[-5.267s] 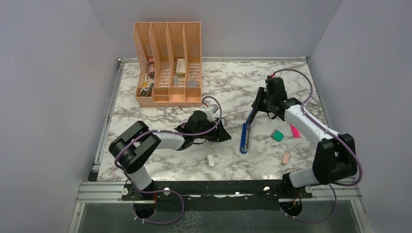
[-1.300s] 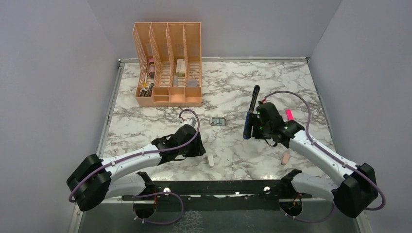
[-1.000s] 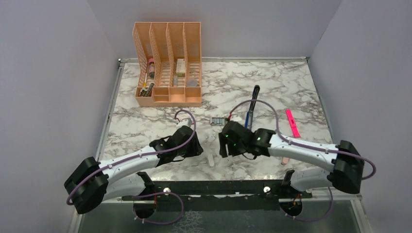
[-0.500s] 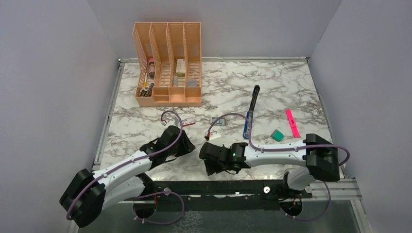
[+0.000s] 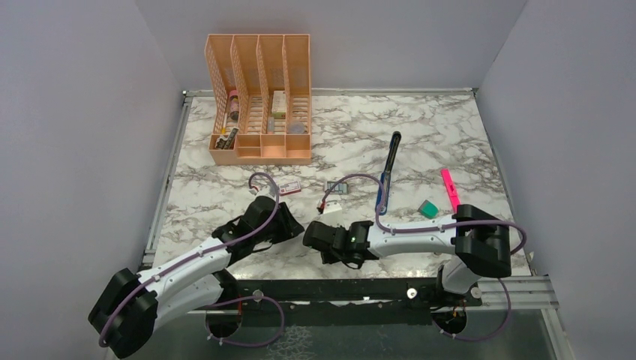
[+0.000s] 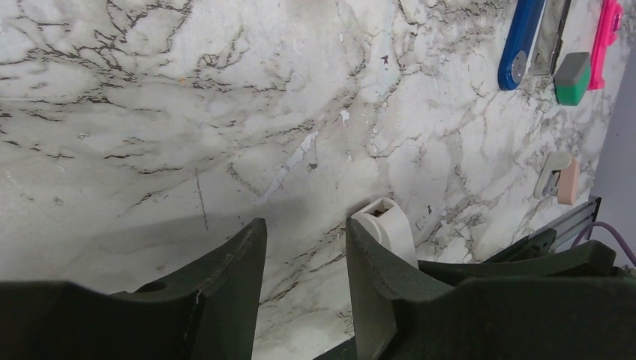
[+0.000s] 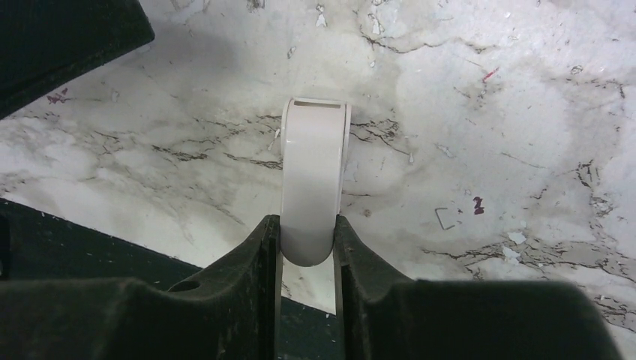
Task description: Load the staples into the stapler
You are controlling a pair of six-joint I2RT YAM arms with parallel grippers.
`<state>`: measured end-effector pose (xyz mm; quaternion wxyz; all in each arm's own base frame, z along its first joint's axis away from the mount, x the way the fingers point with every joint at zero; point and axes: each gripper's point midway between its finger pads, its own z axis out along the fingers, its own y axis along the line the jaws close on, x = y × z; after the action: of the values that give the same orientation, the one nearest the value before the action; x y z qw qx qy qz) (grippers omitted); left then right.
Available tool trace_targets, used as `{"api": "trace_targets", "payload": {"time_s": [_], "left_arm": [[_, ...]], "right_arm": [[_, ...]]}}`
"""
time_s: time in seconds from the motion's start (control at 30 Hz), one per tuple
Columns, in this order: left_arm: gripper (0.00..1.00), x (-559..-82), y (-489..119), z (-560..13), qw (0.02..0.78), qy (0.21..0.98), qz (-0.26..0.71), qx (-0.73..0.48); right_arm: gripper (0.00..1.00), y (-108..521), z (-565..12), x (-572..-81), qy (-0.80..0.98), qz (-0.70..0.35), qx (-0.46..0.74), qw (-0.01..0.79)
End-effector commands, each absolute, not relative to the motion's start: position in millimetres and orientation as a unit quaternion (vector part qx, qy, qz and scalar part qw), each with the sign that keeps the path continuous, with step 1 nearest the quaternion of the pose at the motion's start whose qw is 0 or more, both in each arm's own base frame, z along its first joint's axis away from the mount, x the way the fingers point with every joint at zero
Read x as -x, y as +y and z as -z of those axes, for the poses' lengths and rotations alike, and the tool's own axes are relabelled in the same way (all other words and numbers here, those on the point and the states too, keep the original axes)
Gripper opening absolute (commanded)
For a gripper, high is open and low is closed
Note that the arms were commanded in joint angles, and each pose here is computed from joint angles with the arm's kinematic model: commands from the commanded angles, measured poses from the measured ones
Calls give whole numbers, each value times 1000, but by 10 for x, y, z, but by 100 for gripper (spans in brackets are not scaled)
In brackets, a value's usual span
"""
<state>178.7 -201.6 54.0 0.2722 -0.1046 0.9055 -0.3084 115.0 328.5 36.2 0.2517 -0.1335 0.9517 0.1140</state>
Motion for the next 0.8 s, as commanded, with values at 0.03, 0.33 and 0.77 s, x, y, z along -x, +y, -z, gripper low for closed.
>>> {"api": "trace_targets", "payload": {"time_s": [0.03, 0.33, 0.77], "left_arm": [[44, -1716, -2099, -586, 266, 898, 342, 81], [47, -1698, -2261, -672, 263, 883, 386, 52], [46, -1767, -2642, -740, 238, 856, 459, 26]], "right_arm": [[19, 3354, -574, -1293, 941, -144, 96, 290], [18, 3264, -662, -1473, 928, -255, 47, 267], [18, 3276, -623, -1543, 919, -318, 70, 224]]}}
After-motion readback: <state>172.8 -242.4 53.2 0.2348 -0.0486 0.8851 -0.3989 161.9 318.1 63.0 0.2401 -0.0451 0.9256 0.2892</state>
